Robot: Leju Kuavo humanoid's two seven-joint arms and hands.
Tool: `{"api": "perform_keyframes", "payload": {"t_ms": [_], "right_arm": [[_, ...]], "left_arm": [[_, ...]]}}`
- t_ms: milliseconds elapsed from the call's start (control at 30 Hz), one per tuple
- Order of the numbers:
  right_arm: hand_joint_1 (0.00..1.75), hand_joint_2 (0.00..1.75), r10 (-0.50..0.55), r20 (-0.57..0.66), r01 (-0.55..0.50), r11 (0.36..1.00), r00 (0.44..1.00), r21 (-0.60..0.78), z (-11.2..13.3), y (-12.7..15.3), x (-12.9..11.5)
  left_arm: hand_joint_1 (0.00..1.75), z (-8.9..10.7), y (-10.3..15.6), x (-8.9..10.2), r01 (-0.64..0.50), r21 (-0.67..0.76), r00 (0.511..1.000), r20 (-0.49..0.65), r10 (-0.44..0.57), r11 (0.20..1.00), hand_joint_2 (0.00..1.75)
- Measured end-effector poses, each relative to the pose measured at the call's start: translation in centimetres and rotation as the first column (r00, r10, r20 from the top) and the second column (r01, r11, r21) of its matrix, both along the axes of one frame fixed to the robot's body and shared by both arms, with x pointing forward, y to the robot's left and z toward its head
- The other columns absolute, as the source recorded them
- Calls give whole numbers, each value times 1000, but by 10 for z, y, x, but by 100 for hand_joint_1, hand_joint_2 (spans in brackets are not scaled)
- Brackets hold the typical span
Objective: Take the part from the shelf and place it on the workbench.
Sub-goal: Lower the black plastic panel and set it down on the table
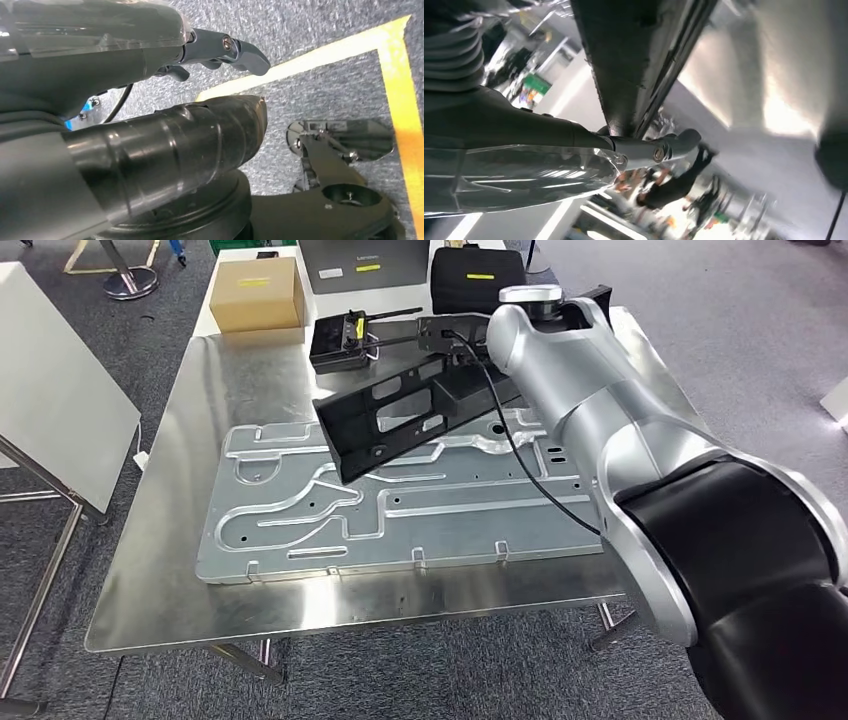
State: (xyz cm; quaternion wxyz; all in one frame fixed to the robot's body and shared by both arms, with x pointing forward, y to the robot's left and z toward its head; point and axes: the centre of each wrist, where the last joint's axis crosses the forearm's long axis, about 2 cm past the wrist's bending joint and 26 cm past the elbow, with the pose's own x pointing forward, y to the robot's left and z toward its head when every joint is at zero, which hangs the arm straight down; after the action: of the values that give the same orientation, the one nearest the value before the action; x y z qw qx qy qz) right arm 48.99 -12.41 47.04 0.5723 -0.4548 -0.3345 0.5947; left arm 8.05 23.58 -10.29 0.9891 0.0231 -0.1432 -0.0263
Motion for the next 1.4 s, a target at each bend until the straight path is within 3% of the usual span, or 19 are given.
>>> {"api": "perform_keyframes", "payload": {"t_ms": [233,433,967,1133,1400], "right_arm": [[0,0,-1,-8,1,1000,1000,-11,-6,1,0],[0,0,11,-90,-14,999,996,-42,-9,0,0],[0,0,15,-110,-20,999,994,-49,-11,-1,0],[0,0,9,-25,-10,999,1000,-36,-6,1,0],[0,0,18,-68,-23,996,998,-80,-9,0,0]], "left_arm": [[0,0,0,-1,3,-1,1000,-1,-3,1000,0],[0,0,0,0,1,0,1000,2,-1,1000,0],[0,0,-1,0,4,-3,1000,4,-4,1000,0],[0,0,-1,0,7,-6,1000,4,-7,1000,0],[0,0,-1,1,3,-13,1000,6,-3,1000,0]]}}
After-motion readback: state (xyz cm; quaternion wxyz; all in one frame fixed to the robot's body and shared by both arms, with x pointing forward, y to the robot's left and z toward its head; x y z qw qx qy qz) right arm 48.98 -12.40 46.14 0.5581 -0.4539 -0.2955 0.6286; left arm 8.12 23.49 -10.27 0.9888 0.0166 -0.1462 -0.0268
